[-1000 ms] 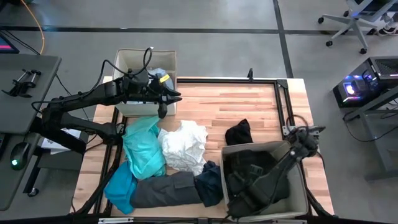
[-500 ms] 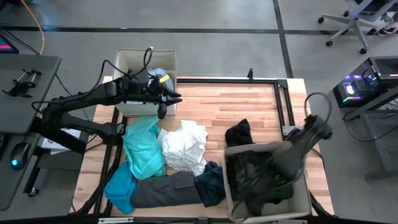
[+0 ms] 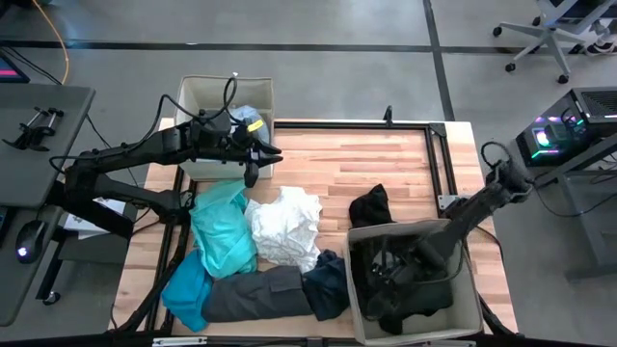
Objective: Sort clothes
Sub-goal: Put the blue pants into the bottom laundry organizer, then put the white shirt into the top laundry organizer
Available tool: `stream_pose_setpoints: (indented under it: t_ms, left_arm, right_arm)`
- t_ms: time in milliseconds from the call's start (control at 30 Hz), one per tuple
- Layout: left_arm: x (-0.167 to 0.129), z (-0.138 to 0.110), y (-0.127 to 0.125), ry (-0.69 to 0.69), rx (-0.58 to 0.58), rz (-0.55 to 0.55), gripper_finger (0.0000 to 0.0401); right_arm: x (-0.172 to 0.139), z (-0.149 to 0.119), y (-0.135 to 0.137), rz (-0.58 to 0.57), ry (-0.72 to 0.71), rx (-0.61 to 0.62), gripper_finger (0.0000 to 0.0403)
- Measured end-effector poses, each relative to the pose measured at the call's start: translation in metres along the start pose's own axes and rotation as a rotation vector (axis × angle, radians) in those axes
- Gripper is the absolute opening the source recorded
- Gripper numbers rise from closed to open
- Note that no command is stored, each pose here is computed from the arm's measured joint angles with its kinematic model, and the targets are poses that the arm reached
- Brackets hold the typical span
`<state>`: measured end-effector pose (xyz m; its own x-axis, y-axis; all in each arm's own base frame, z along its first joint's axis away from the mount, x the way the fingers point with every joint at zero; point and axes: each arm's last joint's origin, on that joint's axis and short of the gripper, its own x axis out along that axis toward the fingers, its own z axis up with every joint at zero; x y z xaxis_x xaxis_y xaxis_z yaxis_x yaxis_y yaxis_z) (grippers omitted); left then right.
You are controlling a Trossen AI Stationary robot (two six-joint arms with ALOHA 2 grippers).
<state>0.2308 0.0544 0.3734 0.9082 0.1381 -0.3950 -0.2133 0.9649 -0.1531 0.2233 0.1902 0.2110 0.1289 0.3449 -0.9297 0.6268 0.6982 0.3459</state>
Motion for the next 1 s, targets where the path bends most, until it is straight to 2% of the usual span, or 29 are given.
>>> stream_pose_setpoints:
  t_ms: [100, 200, 300, 367, 533, 700, 767, 867, 1000]
  left_arm:
    - [0.0, 0.0, 0.0, -0.001, -0.02, 0.008, 0.0076]
    - [0.0, 0.0, 0.001, -0.003, -0.05, 0.024, 0.0076]
    - [0.0, 0.0, 0.002, -0.008, -0.06, 0.063, 0.0076]
    - [0.0, 0.0, 0.002, -0.012, -0.072, 0.081, 0.0076]
    - [0.0, 0.0, 0.003, -0.018, -0.104, 0.109, 0.0076]
    - [0.003, 0.0, 0.004, -0.013, -0.138, 0.12, 0.0076]
    - [0.005, -0.001, 0.004, -0.006, -0.154, 0.122, 0.0076]
    - [0.01, -0.003, 0.004, 0.007, -0.19, 0.124, 0.0076]
    - [0.019, -0.007, 0.0, 0.049, -0.181, 0.114, 0.0076]
  right_arm:
    - [0.031, 0.002, -0.02, 0.024, 0.053, 0.092, 0.0088]
    - [0.046, 0.0, -0.034, 0.055, 0.104, 0.169, 0.0088]
    - [0.047, -0.002, -0.034, 0.081, 0.131, 0.165, 0.0088]
    - [0.037, -0.003, -0.03, 0.089, 0.137, 0.142, 0.0088]
    - [-0.012, -0.011, -0.023, 0.125, 0.107, 0.131, 0.0098]
    - [-0.075, -0.02, -0.027, 0.182, -0.001, 0.098, 0.0162]
    - [-0.101, -0.022, -0.032, 0.203, -0.086, 0.087, 0.0195]
    - [-0.138, -0.021, -0.035, 0.303, -0.233, 0.032, 0.0235]
    - [-0.184, -0.011, -0.038, 0.399, -0.555, -0.093, 0.0256]
